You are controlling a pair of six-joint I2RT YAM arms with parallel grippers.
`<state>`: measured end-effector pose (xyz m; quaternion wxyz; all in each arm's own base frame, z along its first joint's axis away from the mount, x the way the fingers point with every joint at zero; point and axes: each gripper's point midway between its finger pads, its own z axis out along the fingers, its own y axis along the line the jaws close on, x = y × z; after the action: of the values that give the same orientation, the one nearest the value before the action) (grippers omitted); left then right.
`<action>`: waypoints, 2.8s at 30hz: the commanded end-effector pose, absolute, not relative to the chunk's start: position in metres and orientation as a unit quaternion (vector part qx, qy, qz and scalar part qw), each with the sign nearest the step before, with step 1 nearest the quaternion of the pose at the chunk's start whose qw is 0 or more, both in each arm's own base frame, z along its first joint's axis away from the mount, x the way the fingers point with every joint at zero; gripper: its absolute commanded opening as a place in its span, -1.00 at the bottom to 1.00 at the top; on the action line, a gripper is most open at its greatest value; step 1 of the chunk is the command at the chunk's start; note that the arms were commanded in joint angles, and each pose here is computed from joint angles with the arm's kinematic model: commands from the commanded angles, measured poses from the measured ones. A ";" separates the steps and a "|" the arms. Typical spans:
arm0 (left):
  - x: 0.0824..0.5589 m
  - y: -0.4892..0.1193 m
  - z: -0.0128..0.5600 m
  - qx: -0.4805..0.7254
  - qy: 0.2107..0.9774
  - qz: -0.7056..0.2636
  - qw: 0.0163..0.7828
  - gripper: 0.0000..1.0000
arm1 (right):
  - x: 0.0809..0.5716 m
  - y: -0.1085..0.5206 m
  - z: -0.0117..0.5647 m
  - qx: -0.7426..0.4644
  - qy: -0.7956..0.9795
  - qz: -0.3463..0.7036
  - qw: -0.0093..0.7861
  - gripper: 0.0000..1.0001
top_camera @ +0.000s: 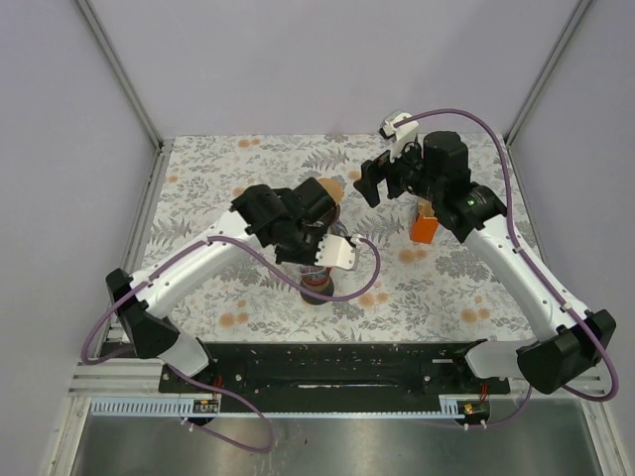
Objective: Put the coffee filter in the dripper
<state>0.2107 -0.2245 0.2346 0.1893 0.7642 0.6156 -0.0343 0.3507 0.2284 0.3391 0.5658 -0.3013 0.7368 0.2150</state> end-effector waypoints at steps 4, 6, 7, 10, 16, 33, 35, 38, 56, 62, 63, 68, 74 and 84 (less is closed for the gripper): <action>0.229 -0.217 0.216 0.758 0.628 0.082 0.156 -1.00 | 0.360 0.205 0.337 -0.271 0.762 0.157 0.568 0.99; 0.228 -0.224 0.213 0.756 0.628 0.087 0.164 -1.00 | 0.359 0.203 0.336 -0.273 0.761 0.155 0.568 0.99; 0.226 -0.226 0.213 0.755 0.628 0.086 0.168 -1.00 | 0.358 0.203 0.335 -0.273 0.762 0.154 0.567 0.99; 0.223 -0.234 0.215 0.747 0.635 0.078 0.182 -1.00 | 0.358 0.202 0.332 -0.275 0.763 0.153 0.565 0.99; 0.213 -0.246 0.217 0.740 0.642 0.045 0.197 -1.00 | 0.359 0.205 0.331 -0.275 0.763 0.159 0.563 0.99; 0.190 -0.251 0.189 0.748 0.639 0.045 0.172 -1.00 | 0.354 0.206 0.333 -0.277 0.760 0.169 0.563 0.99; 0.190 -0.255 0.191 0.747 0.639 0.044 0.177 -0.90 | 0.355 0.207 0.333 -0.278 0.760 0.170 0.562 0.99; 0.185 -0.254 0.186 0.750 0.638 0.043 0.168 -0.37 | 0.355 0.208 0.333 -0.279 0.760 0.172 0.562 0.99; 0.191 -0.271 0.291 0.701 0.654 -0.008 0.284 0.60 | 0.398 0.167 0.315 -0.148 0.816 0.155 0.537 0.99; 0.244 -0.252 0.332 0.573 0.724 -0.035 0.383 0.84 | 0.435 0.100 0.281 -0.003 0.853 0.077 0.516 0.51; 0.258 -0.247 0.340 0.540 0.735 -0.037 0.408 0.88 | 0.440 0.091 0.273 0.009 0.860 0.070 0.506 0.45; 0.309 -0.199 0.353 0.405 0.788 -0.043 0.461 0.94 | 0.451 0.074 0.232 0.031 0.895 0.043 0.443 0.31; 0.321 -0.171 0.329 0.365 0.816 -0.036 0.448 0.94 | 0.454 0.057 0.209 0.050 0.910 0.003 0.411 -0.03; 0.331 -0.155 0.306 0.343 0.841 -0.025 0.419 0.95 | 0.453 0.048 0.154 0.037 0.945 -0.034 0.324 -0.03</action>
<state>0.3226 -0.1489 0.3004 0.4001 0.3581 0.8435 -0.0111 0.4541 0.0556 0.1624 0.3537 0.0386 0.9345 -0.0094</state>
